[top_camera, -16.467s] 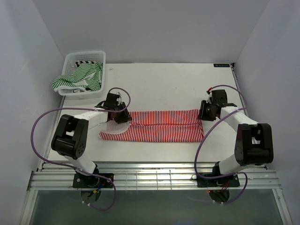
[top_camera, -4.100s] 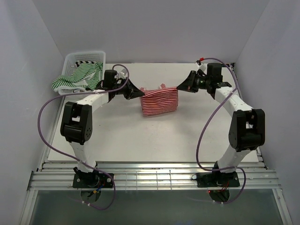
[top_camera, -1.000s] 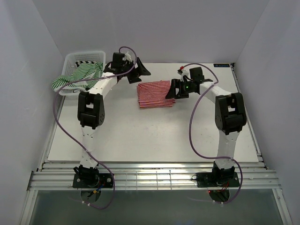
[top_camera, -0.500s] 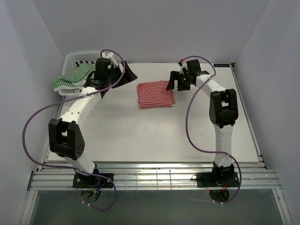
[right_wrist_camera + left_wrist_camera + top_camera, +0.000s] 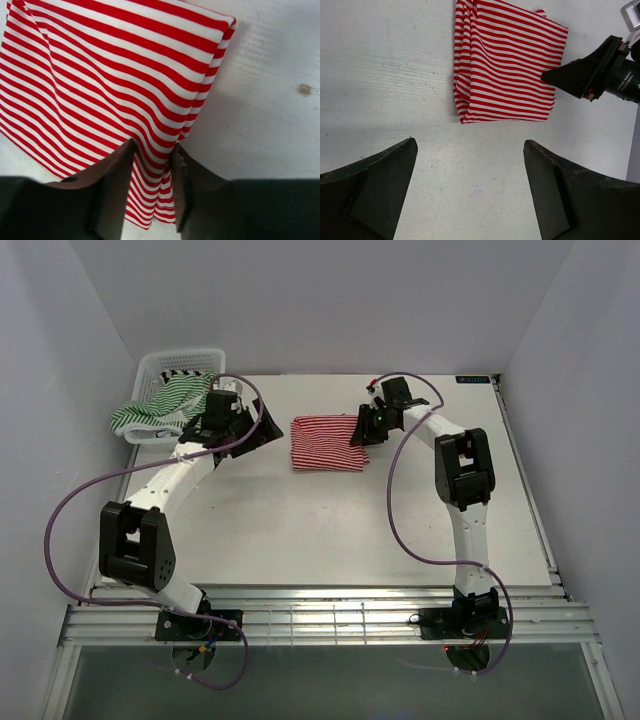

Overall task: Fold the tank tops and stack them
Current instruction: Neatly place the folded tank top to the corner

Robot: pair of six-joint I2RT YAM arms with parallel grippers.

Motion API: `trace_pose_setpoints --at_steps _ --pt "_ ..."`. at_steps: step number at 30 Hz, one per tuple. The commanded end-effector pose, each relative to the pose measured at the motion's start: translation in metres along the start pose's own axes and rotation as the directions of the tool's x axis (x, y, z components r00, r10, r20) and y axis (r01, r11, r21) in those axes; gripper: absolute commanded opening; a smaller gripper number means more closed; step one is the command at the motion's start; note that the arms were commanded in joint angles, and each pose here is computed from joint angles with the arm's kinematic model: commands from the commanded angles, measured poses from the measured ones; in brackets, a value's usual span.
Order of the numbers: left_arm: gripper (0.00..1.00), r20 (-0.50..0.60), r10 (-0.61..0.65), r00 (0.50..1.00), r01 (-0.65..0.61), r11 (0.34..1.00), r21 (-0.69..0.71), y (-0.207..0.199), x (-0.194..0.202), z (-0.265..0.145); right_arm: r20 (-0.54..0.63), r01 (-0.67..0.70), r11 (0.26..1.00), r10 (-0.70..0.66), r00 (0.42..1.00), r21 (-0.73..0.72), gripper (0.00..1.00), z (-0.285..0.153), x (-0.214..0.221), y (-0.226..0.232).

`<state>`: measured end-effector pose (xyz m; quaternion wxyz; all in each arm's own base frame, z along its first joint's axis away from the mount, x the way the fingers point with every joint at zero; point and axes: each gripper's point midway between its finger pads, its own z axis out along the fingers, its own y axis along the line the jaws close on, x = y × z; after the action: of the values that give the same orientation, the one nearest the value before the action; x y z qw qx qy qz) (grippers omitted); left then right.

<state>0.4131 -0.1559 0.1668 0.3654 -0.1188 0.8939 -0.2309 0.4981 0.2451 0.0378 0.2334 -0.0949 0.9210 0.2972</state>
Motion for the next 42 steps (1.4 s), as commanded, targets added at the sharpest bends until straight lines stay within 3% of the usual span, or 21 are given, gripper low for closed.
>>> trace_pose_setpoints --at_steps 1,4,7,15,20,22,24,28,34,42 --pt "0.98 0.060 -0.011 0.998 0.010 1.000 0.017 -0.006 -0.013 -0.017 0.001 -0.048 0.999 0.048 0.999 0.006 0.38 0.008 0.005 -0.002" --pt "0.98 0.047 -0.017 0.999 0.016 1.000 0.017 -0.005 -0.009 -0.015 0.025 -0.046 0.999 0.047 0.999 -0.001 0.28 0.009 0.001 -0.001" --pt "0.98 0.038 -0.020 0.999 0.019 1.000 0.025 -0.006 -0.008 -0.013 0.067 -0.046 0.999 0.046 0.997 -0.003 0.08 0.007 -0.009 0.001" --pt "0.98 -0.008 -0.016 1.000 0.017 0.998 0.063 -0.012 -0.001 -0.001 0.219 -0.058 0.998 0.055 0.974 0.006 0.08 -0.029 -0.051 -0.025" --pt "0.98 -0.029 -0.006 1.000 0.008 0.998 0.065 -0.010 0.002 0.009 0.298 -0.060 0.995 0.032 0.954 0.083 0.08 -0.075 -0.074 -0.082" --pt "0.98 -0.038 -0.001 0.999 0.004 0.998 0.065 -0.009 0.003 0.014 0.326 0.011 0.994 -0.047 0.944 0.109 0.08 -0.098 -0.086 -0.102" --pt "0.98 -0.040 0.008 0.999 -0.005 0.997 0.078 -0.011 0.003 0.016 0.298 0.142 0.980 -0.177 0.938 0.138 0.08 -0.108 -0.088 -0.112" --pt "0.98 -0.030 0.030 0.999 -0.027 0.994 0.102 -0.015 -0.001 0.022 0.222 0.258 0.904 -0.345 0.912 0.341 0.08 -0.146 -0.098 -0.174" --pt "0.98 -0.016 0.055 0.998 -0.053 0.993 0.108 -0.016 -0.006 0.031 0.208 0.290 0.846 -0.414 0.886 0.448 0.08 -0.181 -0.124 -0.225" --pt "0.98 -0.017 0.059 0.998 -0.057 0.993 0.103 -0.014 -0.008 0.043 0.235 0.333 0.763 -0.527 0.817 0.554 0.08 -0.193 -0.164 -0.259"
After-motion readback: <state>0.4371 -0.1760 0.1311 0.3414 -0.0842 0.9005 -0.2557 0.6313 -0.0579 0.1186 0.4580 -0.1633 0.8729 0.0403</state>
